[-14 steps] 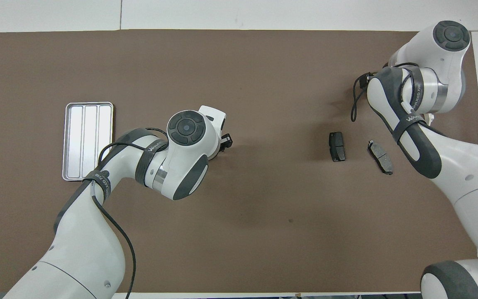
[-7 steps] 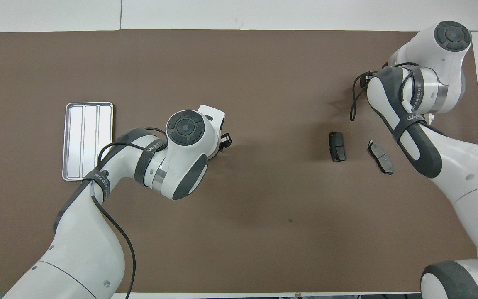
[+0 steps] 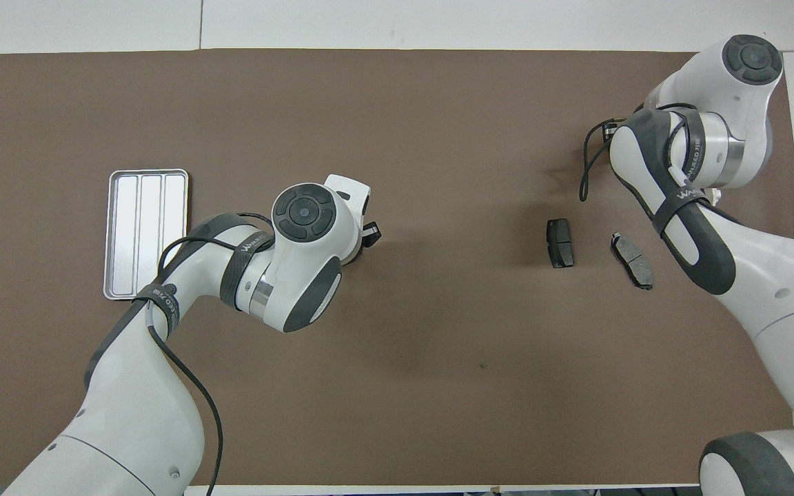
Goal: Pick bearing gear from pile to tray
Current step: 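Grasp the black bearing at the center with the left gripper, then carry the bearing to the tray while the right gripper reaches another bearing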
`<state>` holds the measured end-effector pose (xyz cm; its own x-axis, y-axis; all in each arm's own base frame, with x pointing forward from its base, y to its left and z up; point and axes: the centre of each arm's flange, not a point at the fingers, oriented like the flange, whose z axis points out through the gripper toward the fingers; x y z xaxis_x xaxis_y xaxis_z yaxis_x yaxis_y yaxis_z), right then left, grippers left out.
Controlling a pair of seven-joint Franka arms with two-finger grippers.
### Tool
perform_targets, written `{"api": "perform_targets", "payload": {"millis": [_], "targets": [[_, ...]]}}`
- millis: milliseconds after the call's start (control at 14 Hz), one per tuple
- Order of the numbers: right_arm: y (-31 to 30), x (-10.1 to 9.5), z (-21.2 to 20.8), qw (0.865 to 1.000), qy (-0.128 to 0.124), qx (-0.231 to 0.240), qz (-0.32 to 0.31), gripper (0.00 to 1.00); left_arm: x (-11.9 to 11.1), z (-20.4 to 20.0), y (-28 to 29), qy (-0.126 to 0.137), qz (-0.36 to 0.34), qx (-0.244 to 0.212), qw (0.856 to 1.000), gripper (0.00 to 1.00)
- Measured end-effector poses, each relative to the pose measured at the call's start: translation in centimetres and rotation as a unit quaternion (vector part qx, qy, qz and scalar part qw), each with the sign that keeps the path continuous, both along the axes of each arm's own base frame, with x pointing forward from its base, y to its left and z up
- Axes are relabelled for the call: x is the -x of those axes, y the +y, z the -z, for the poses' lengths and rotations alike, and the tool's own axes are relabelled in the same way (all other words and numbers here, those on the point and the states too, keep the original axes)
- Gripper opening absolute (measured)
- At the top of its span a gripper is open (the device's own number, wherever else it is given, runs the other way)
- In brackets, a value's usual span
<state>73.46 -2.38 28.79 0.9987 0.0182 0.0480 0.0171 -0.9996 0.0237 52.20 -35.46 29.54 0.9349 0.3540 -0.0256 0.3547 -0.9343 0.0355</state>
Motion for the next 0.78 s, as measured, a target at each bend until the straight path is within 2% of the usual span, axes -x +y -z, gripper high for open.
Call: {"api": "perform_targets", "payload": {"millis": [214, 427, 641, 784], "targets": [[-0.5, 0.0, 0.0, 1.000, 0.001, 0.000, 0.003, 0.24, -0.4, -0.2, 0.9, 0.009, -0.010, -0.008, 1.000, 0.35], [-0.7, 0.1, 0.0, 1.000, 0.004, 0.000, 0.005, 0.24, -2.9, -3.6, 6.8, 0.015, -0.017, -0.014, 1.000, 0.35], [-0.6, 0.7, -1.2, 0.999, 0.048, -0.001, 0.004, 0.24, -5.3, -7.9, 17.9, 0.030, 0.029, -0.016, 0.999, 0.35], [1.7, 1.2, -5.6, 0.997, 0.071, -0.004, -0.006, 0.24, -5.9, -8.1, 23.5, 0.033, 0.069, -0.012, 0.997, 0.35]]}}
